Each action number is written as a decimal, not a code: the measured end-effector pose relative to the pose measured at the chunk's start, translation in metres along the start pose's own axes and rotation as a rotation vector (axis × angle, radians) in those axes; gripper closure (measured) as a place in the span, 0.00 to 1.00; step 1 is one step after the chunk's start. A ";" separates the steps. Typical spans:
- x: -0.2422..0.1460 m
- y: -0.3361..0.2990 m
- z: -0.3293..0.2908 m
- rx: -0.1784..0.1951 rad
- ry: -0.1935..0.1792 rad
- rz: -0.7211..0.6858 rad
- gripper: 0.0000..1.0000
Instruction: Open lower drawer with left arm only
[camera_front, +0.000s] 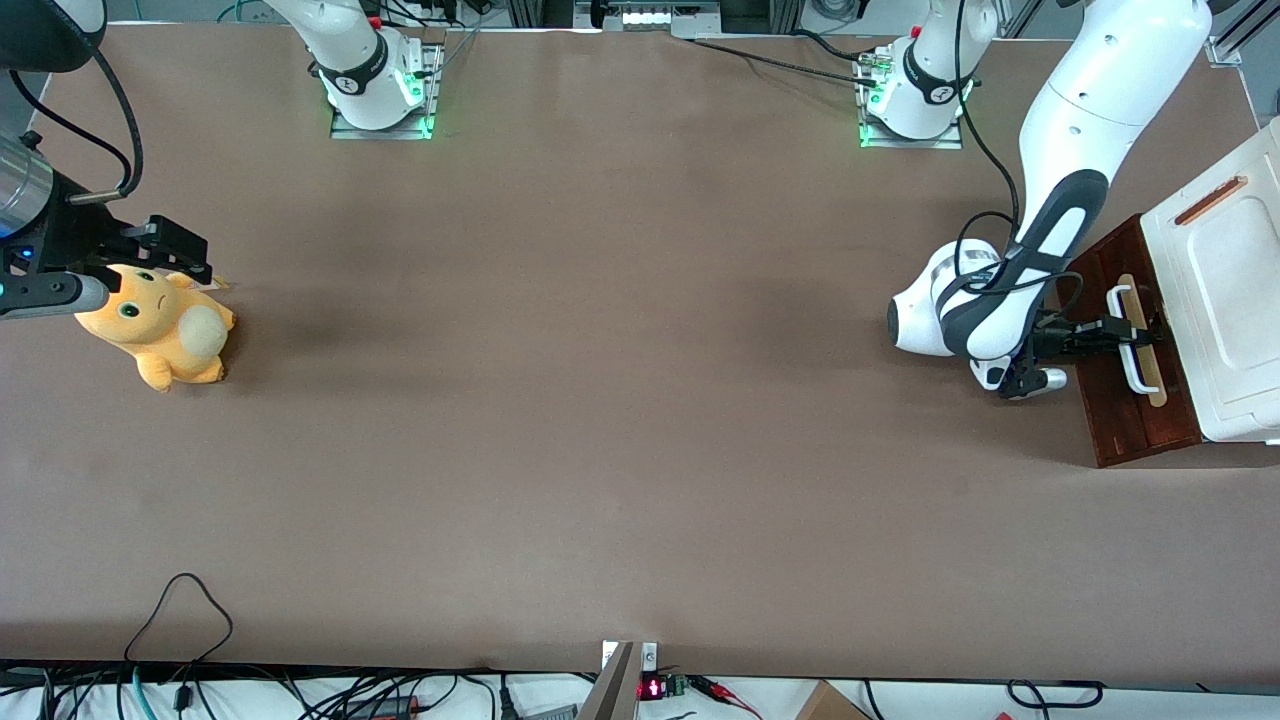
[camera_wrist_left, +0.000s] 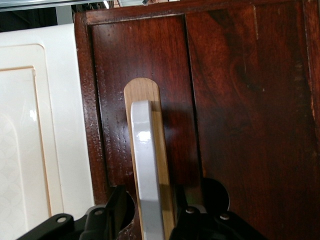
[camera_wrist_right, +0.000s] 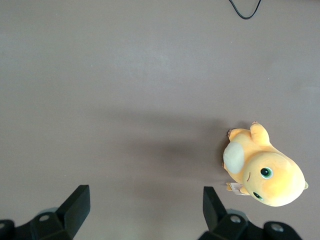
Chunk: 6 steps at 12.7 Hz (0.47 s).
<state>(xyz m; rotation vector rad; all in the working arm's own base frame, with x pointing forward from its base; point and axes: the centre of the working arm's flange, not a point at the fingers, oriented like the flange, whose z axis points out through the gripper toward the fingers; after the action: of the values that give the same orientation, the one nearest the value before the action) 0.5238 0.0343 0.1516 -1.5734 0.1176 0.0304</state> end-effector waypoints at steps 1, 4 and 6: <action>0.000 0.000 0.000 0.000 0.000 0.000 0.55; 0.000 0.001 0.000 -0.001 0.000 0.001 0.55; 0.000 0.001 0.000 -0.001 -0.001 0.001 0.55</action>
<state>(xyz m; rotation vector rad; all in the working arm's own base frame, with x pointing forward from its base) 0.5238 0.0348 0.1502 -1.5742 0.1170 0.0319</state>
